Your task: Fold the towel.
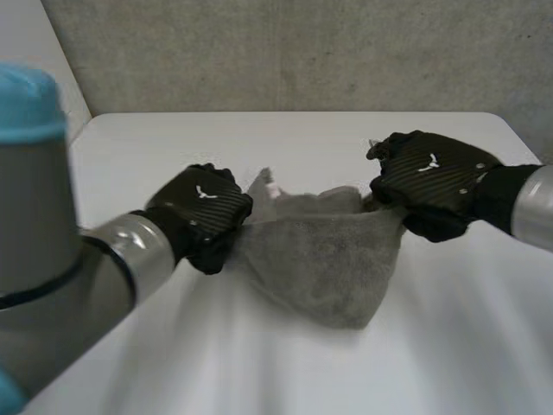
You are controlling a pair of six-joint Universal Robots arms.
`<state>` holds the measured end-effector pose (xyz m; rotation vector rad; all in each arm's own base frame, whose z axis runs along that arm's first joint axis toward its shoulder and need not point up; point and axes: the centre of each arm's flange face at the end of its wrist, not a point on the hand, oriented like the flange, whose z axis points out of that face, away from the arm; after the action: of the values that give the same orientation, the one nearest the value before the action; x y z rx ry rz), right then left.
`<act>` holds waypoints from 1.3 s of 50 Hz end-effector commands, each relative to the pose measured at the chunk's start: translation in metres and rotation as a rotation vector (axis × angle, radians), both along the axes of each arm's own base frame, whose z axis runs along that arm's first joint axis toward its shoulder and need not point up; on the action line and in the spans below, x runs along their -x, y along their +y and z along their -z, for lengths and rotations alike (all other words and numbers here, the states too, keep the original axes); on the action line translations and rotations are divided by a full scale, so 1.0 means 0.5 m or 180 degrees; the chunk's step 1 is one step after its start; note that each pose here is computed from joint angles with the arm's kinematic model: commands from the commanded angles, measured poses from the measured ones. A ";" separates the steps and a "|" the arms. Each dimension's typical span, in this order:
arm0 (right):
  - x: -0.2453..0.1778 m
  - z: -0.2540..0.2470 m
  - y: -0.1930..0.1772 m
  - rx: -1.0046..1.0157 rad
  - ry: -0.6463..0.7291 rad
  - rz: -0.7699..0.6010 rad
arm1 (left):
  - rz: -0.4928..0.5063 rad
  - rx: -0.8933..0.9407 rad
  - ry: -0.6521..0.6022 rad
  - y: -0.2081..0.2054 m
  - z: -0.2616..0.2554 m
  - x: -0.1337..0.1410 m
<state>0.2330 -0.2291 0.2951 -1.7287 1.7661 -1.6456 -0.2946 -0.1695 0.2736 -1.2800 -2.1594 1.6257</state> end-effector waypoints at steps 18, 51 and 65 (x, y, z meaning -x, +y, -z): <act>-0.050 -0.329 -0.178 0.3036 -0.1931 0.1299 | -0.0480 0.3222 0.2318 -0.218 -0.288 0.045; 0.047 0.230 -0.113 0.0279 -0.0073 0.0829 | -0.0361 0.0156 0.0492 -0.046 0.252 -0.020; 0.045 0.159 -0.097 0.0415 -0.0160 0.0876 | -0.0380 0.0183 0.0495 -0.032 0.203 -0.033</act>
<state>0.2094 -0.2836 0.2035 -1.5567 2.0001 -1.8948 -0.2791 -0.1834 0.1574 -1.0454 -2.1868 1.7155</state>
